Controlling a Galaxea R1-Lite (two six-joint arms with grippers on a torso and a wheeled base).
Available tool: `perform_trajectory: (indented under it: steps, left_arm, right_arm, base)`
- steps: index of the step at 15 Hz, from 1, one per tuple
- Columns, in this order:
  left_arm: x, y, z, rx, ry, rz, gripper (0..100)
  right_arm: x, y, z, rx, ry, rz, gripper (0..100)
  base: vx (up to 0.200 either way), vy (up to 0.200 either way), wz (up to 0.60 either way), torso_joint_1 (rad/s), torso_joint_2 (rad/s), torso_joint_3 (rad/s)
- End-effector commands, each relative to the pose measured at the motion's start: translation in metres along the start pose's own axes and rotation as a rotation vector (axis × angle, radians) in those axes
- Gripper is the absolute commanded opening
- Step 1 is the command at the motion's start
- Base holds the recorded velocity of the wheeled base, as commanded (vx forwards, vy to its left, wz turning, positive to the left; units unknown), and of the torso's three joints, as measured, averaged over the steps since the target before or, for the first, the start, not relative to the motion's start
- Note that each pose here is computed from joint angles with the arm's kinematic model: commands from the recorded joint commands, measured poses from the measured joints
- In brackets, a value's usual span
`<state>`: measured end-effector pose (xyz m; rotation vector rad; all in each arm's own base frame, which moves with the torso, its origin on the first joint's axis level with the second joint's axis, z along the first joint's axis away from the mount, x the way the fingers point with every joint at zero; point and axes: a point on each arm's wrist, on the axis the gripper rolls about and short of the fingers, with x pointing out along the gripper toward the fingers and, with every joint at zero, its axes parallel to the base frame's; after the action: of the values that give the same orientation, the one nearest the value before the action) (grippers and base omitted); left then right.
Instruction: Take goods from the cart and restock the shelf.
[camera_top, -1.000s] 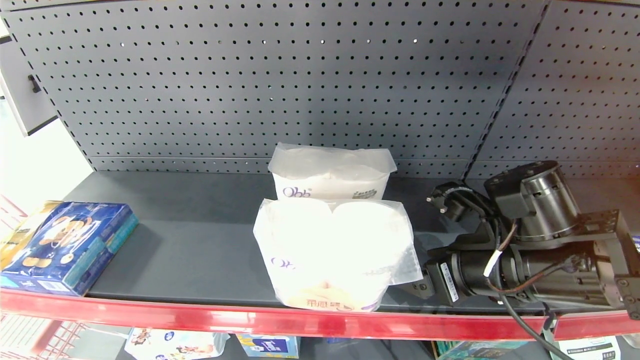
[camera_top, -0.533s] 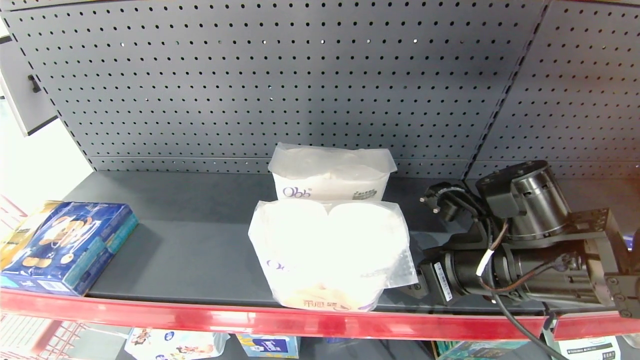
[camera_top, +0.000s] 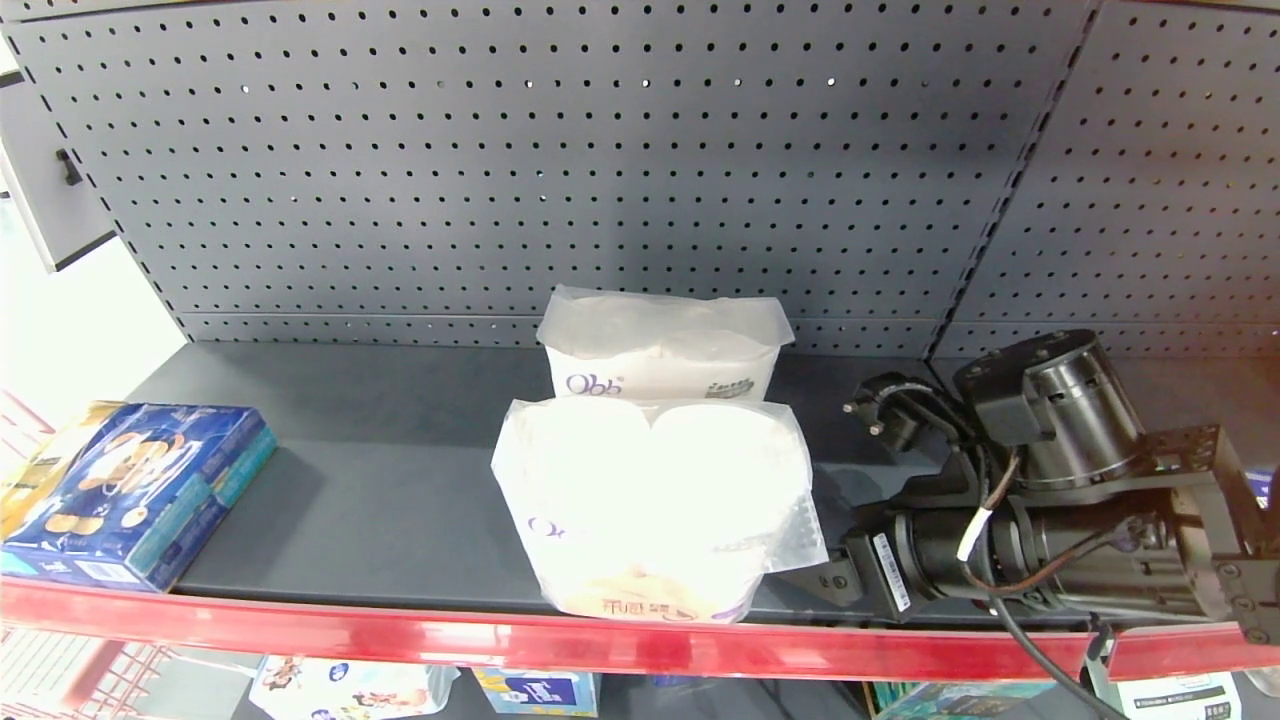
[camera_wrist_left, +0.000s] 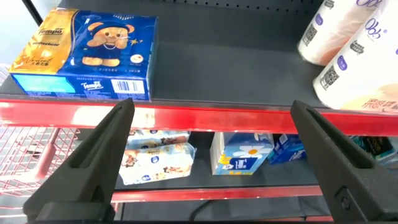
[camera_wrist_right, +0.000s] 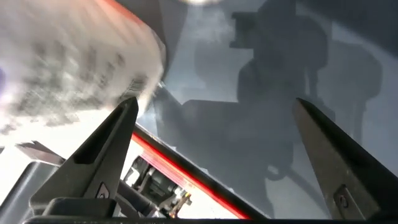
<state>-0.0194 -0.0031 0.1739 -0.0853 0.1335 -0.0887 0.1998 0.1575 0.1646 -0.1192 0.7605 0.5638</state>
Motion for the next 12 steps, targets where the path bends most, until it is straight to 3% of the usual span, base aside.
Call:
perform_trajectory:
  steps: [1,4,5,8,12]
  left_arm:
    - [0.001,0.000,-0.001,-0.001,0.008,-0.001,100]
    - [0.002,0.000,-0.001,-0.001,0.012,-0.014,100]
    - [0.002,0.000,-0.001,-0.002,0.016,-0.022,100]
    - [0.004,0.000,-0.002,-0.002,0.030,-0.062,100]
    - [0.007,0.000,-0.006,-0.005,0.062,-0.099,100]
  right_arm:
    - [-0.020,-0.008,-0.003,0.019,-0.045,-0.024,100]
    - [-0.056,-0.016,-0.009,0.039,-0.149,-0.076,100]
    - [-0.088,-0.021,-0.018,0.055,-0.247,-0.124,100]
    - [-0.139,-0.034,-0.047,0.101,-0.374,-0.253,100]
    - [-0.193,-0.038,-0.093,0.190,-0.433,-0.395,100]
  base:
    - [0.000,0.000,0.00,0.000,0.00,0.000]
    - [0.000,0.000,0.00,0.000,0.00,0.000]
    - [0.000,0.000,0.00,0.000,0.00,0.000]
    - [0.000,0.000,0.00,0.000,0.00,0.000]
    - [0.000,0.000,0.00,0.000,0.00,0.000]
